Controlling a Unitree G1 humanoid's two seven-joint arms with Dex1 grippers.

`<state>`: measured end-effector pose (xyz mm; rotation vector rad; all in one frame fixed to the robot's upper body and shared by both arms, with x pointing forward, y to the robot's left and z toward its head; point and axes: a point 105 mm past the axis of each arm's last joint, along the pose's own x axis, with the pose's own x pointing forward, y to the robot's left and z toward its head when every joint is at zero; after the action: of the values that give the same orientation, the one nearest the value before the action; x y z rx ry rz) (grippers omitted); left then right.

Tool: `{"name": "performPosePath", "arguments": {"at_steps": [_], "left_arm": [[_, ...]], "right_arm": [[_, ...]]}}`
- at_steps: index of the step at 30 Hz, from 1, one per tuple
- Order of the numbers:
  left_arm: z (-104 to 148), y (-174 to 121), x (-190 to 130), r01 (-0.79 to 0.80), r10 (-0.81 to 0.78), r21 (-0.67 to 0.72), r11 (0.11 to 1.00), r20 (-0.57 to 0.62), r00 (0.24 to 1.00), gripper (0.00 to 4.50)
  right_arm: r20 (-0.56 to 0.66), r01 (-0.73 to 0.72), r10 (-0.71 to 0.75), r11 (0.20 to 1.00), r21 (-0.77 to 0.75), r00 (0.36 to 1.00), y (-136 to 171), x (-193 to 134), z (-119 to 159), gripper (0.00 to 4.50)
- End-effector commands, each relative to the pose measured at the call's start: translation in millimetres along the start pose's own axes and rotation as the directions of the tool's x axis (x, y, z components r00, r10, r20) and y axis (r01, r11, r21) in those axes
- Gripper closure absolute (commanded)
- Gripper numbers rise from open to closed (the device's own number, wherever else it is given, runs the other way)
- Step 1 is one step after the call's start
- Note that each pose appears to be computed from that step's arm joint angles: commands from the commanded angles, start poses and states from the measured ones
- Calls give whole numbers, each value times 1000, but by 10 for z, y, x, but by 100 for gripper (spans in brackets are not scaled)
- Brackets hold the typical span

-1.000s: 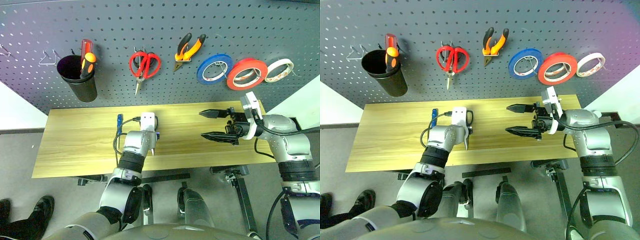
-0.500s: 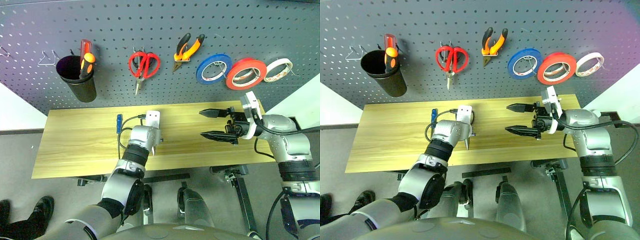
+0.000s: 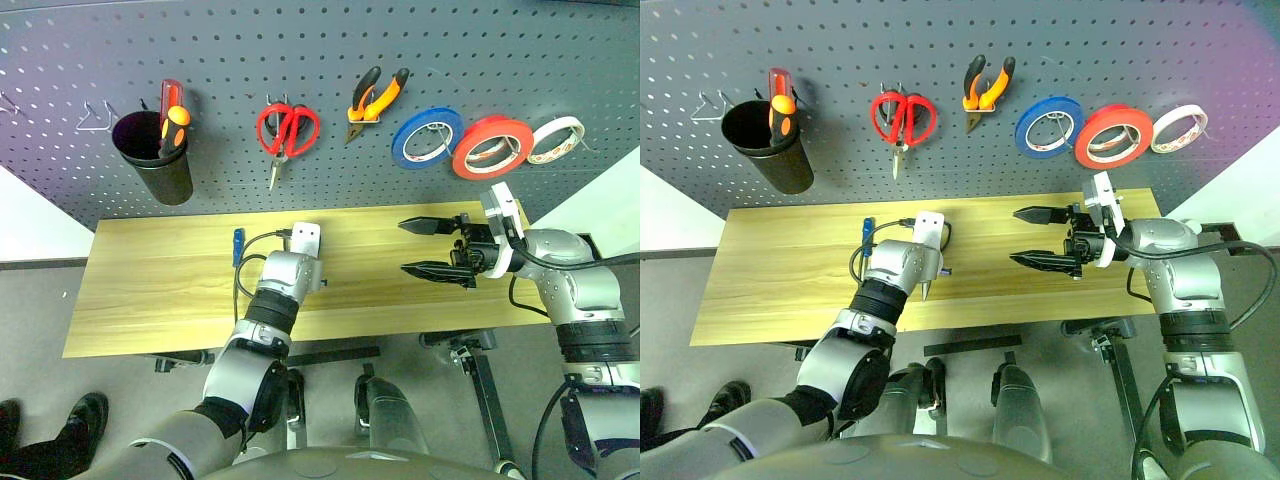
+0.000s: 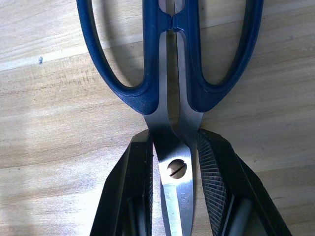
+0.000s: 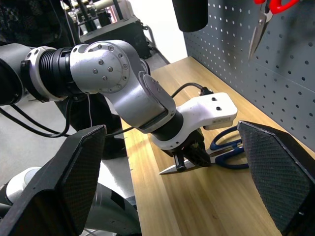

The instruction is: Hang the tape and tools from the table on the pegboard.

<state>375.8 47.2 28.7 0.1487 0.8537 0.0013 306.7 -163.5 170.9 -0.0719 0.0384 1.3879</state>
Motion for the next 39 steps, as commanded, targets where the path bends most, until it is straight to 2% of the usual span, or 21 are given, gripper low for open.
{"name": "performPosePath", "arguments": {"at_steps": [1, 7, 13, 20, 24, 29, 33, 37, 39], "left_arm": [[-99, -395, -117, 120, -120, -13, 993, 1, 993, 353], [49, -255, -197, 84, -92, 61, 995, 131, 987, 353], [-19, -225, -247, 136, -141, 43, 990, 171, 975, 353], [3, -185, -412, 96, -139, 163, 982, 276, 951, 353], [93, -121, -519, 46, -155, 263, 964, 410, 899, 353], [157, -19, -584, -47, -129, 320, 946, 507, 852, 353], [217, -62, -692, -88, -192, 401, 912, 606, 772, 353], [219, 13, -693, -133, -182, 400, 907, 655, 733, 353], [232, 33, -745, -156, -202, 409, 899, 704, 681, 353]], "right_arm": [[28, -33, 34, 999, -26, 999, 31, -15, 104, 0], [29, -36, 37, 999, -22, 999, 15, -31, 95, 0], [32, -33, 34, 999, -19, 999, -6, -34, 93, 0], [38, -36, 36, 999, -8, 999, -29, -74, 86, 0], [65, -32, 31, 999, 12, 997, -39, -145, 101, 0], [76, -12, 10, 1000, 23, 997, -81, -236, 85, 0], [78, -3, 0, 999, 35, 997, -109, -280, 62, 0], [85, -2, -1, 999, 35, 996, -125, -304, 74, 0], [85, 1, -4, 999, 36, 996, -126, -330, 61, 0]]}}
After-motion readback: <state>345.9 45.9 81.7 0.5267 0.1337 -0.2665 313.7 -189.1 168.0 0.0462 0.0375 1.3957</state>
